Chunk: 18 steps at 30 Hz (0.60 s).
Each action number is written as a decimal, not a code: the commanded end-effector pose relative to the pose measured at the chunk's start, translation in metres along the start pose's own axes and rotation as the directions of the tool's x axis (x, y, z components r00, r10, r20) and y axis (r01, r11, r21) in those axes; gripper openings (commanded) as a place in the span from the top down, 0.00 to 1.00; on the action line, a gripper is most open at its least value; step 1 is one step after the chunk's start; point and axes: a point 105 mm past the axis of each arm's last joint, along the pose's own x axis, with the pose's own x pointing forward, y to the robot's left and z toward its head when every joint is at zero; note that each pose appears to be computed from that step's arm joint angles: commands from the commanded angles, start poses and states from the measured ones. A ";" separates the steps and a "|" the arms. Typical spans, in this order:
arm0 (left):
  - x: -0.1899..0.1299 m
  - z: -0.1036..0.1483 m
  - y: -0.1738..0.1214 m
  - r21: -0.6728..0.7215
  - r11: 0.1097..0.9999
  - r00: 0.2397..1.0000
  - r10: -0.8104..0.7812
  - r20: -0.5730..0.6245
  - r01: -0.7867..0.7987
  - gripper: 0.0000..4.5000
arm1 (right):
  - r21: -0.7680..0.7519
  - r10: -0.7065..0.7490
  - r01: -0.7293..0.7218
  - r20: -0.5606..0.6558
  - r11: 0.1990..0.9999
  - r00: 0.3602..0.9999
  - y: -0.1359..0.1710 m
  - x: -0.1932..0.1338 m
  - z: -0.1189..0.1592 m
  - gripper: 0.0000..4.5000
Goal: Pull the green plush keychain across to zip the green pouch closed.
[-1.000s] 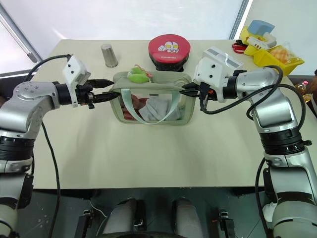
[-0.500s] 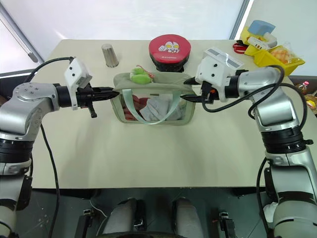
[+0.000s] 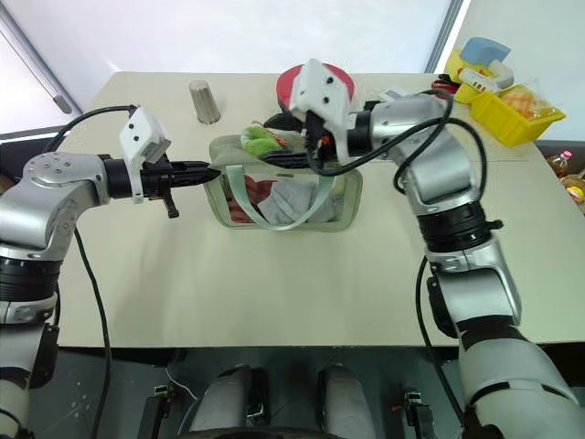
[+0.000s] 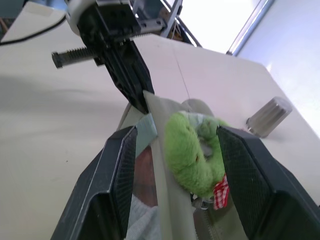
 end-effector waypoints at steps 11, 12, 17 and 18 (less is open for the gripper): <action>-0.005 0.015 -0.002 0.041 0.999 1.000 0.020 0.024 -0.021 1.00 | 0.004 -0.021 0.021 0.081 1.000 0.997 -0.010 0.007 0.016 0.95; -0.004 0.015 -0.002 0.040 0.999 0.999 0.020 0.025 -0.021 1.00 | 0.019 -0.024 0.022 0.092 1.000 0.995 -0.011 0.006 0.019 0.99; -0.001 0.013 -0.005 0.040 0.999 1.000 0.019 0.021 -0.019 1.00 | 0.133 -0.091 0.076 0.113 0.988 0.989 -0.020 -0.020 0.026 0.99; -0.001 0.012 -0.005 0.039 0.999 1.000 0.019 0.021 -0.019 1.00 | 0.142 -0.119 0.104 0.105 0.984 0.987 -0.024 -0.027 0.027 0.99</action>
